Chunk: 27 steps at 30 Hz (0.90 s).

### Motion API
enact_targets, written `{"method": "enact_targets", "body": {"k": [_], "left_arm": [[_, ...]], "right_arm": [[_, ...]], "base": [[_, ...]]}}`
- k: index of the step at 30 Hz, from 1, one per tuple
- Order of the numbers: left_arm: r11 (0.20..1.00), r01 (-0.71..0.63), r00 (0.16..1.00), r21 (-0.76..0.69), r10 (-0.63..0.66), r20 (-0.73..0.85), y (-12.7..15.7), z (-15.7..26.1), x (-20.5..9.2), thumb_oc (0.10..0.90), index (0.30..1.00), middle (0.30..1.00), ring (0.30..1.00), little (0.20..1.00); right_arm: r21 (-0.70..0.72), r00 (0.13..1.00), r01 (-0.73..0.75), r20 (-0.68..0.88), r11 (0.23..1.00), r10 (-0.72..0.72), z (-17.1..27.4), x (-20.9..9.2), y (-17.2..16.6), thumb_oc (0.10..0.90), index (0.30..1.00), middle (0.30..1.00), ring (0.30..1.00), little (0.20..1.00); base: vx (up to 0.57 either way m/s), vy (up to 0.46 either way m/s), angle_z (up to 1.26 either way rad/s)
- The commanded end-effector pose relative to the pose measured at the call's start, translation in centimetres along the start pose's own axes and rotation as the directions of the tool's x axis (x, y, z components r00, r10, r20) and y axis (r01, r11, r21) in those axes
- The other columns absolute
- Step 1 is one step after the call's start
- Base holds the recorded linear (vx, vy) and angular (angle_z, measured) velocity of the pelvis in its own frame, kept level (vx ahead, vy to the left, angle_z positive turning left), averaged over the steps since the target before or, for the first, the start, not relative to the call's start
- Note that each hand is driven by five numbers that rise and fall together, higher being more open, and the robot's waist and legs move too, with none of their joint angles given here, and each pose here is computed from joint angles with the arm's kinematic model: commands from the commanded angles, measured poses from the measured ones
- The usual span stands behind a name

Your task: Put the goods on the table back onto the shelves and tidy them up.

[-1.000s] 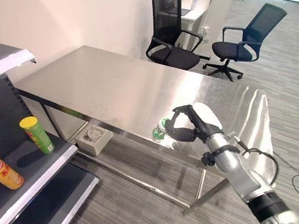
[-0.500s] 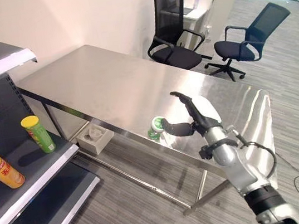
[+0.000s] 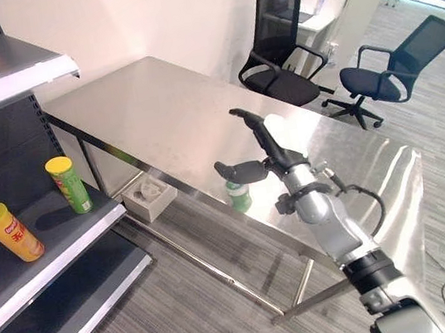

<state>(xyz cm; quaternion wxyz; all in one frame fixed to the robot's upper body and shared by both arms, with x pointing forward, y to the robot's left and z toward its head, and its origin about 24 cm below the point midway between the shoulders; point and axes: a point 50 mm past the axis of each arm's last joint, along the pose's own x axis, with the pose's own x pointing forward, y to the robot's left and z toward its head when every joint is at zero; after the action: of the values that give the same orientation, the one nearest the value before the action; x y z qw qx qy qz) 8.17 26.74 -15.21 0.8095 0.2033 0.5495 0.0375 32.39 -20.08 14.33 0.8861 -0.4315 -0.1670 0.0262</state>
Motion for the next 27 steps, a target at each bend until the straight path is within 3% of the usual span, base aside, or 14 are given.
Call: {"method": "enact_targets", "body": {"k": [1,10,16,27], "left_arm": [[0.998,0.061,0.997,0.026,-0.062,0.048,-2.4,1.8,0.2,0.8,0.9,0.9,0.9,0.9],[0.999,0.044,0.998,0.015,-0.045,0.054,-2.0,1.9,0.3,0.8,0.9,0.9,0.9,0.9],[0.999,0.033,0.999,-0.001,-0.032,0.042,-1.6,1.6,0.2,0.8,0.9,0.9,0.9,0.9],[0.999,0.036,0.999,0.005,-0.036,0.041,-1.9,1.4,0.2,0.8,0.9,0.9,0.9,0.9]], "right_arm": [[-0.051,0.976,0.172,0.144,0.984,-0.163,2.9,1.8,-4.0,0.8,0.9,0.9,0.9,0.9],[-0.083,0.969,0.209,0.15,0.974,-0.195,2.6,0.3,-5.2,0.8,0.9,0.9,0.9,0.9],[-0.053,0.926,0.312,0.239,0.949,-0.292,3.9,-2.3,-8.1,0.8,0.9,0.9,0.9,0.9],[0.146,0.877,0.338,0.309,0.93,-0.367,5.5,-4.2,-9.1,0.8,0.9,0.9,0.9,0.9]], "base": [[0.0,0.0,0.0],[0.0,0.0,0.0],[0.0,-0.001,-0.01],[-0.01,-0.009,-0.08]]}}
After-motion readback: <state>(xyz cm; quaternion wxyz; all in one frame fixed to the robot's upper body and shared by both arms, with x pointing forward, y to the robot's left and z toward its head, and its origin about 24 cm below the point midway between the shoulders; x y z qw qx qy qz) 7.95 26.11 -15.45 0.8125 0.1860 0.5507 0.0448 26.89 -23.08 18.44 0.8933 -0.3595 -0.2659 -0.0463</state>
